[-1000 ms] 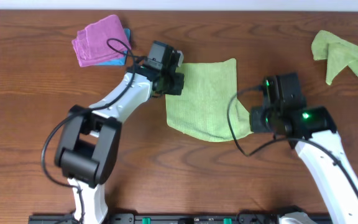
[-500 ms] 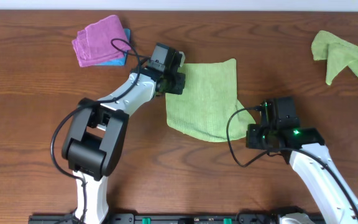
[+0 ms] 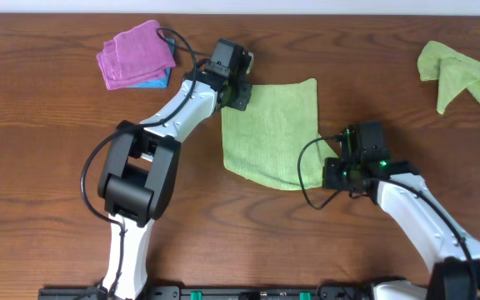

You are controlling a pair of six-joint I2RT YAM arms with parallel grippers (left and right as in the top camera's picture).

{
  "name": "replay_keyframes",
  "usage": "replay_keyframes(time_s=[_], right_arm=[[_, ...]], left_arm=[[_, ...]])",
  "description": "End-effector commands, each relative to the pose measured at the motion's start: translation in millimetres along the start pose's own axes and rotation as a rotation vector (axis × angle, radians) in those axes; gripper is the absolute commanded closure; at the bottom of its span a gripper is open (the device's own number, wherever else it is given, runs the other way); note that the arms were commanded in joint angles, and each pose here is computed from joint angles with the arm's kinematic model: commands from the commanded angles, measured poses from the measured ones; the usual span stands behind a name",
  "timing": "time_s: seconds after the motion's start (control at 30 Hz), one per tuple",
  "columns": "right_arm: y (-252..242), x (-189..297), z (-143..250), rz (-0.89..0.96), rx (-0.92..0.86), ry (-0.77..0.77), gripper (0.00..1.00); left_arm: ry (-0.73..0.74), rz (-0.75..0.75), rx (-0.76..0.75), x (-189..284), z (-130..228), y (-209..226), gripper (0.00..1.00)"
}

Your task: Fold the cloth

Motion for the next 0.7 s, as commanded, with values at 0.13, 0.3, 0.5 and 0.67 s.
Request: replay_keyframes(time_s=[0.13, 0.3, 0.5, 0.67], right_arm=[[-11.3, -17.5, -8.8, 0.027, -0.052, -0.013, 0.99], [-15.3, -20.7, -17.2, 0.054, -0.044, -0.065, 0.99], [-16.3, -23.6, -22.0, 0.072, -0.031, -0.095, 0.99], [-18.7, -36.0, -18.4, 0.084, -0.035, -0.051, 0.99]], left_arm=[[0.042, -0.021, -0.031, -10.5, 6.1, 1.0, 0.94], [0.041, -0.040, -0.032, -10.5, 6.1, 2.3, 0.94], [0.041, -0.059, -0.032, -10.4, 6.0, 3.7, 0.95], [0.041, -0.059, -0.032, -10.4, 5.9, 3.7, 0.94]])
Point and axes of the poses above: each gripper's point midway between its finger pads, its own x axis back along the fingers, its own y axis along the line the jaws close on, z = x × y, the point moved 10 cm from there along x, back along the fingers, and after that the axes turned 3 degrees about -x, right-handed, at the moved point
